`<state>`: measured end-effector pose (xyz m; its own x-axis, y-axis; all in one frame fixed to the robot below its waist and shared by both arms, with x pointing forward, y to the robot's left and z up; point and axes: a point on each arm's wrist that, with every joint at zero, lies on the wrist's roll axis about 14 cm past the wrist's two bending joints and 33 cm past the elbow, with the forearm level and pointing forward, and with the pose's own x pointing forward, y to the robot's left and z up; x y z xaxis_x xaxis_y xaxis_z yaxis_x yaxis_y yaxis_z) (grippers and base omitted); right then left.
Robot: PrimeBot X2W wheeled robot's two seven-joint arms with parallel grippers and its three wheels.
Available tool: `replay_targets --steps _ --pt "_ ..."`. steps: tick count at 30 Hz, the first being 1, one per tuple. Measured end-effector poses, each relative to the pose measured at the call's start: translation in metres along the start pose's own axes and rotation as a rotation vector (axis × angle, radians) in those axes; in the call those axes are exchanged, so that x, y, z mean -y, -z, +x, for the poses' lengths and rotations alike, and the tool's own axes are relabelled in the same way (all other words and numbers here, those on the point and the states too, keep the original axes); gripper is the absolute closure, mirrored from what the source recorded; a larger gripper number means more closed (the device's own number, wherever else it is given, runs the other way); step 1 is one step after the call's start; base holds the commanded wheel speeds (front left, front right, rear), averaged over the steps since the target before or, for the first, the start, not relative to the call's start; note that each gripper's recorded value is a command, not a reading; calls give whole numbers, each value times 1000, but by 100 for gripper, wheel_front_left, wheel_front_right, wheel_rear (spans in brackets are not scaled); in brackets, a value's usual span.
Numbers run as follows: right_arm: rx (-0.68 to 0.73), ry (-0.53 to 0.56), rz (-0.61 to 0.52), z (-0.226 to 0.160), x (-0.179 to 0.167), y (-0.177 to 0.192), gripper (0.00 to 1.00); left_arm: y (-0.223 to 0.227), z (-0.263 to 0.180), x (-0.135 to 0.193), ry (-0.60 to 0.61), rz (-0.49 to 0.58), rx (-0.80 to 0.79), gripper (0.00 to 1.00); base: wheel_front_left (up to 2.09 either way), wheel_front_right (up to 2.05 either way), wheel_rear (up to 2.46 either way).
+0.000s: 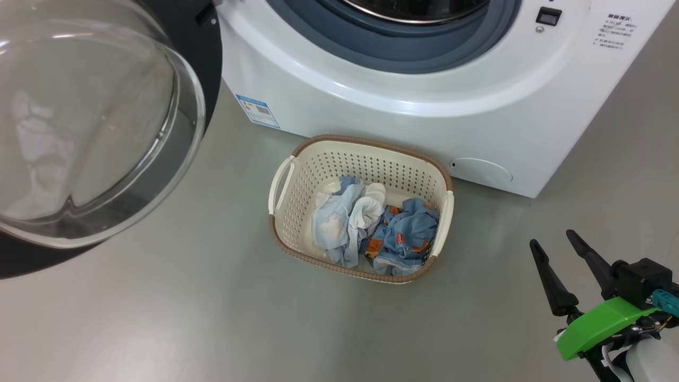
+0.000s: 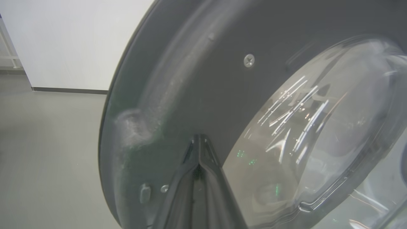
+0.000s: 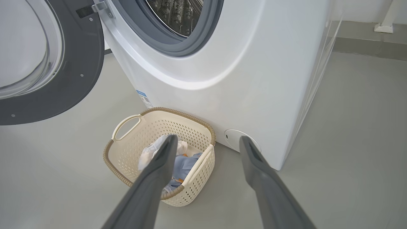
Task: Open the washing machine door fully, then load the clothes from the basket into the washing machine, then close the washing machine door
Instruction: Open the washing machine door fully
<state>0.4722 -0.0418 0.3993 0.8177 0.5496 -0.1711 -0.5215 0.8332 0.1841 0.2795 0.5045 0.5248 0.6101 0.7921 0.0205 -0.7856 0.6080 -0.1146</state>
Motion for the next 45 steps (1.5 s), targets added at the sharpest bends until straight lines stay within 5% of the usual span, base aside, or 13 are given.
replay_targets --steps 24,45 --pt "9 6 -11 11 12 -1 0 3 26 11 -26 30 -21 100 0 0 0" --pt "69 -14 -25 -14 -22 -35 0 11 -35 -6 16 -74 -8 100 0 0 0"
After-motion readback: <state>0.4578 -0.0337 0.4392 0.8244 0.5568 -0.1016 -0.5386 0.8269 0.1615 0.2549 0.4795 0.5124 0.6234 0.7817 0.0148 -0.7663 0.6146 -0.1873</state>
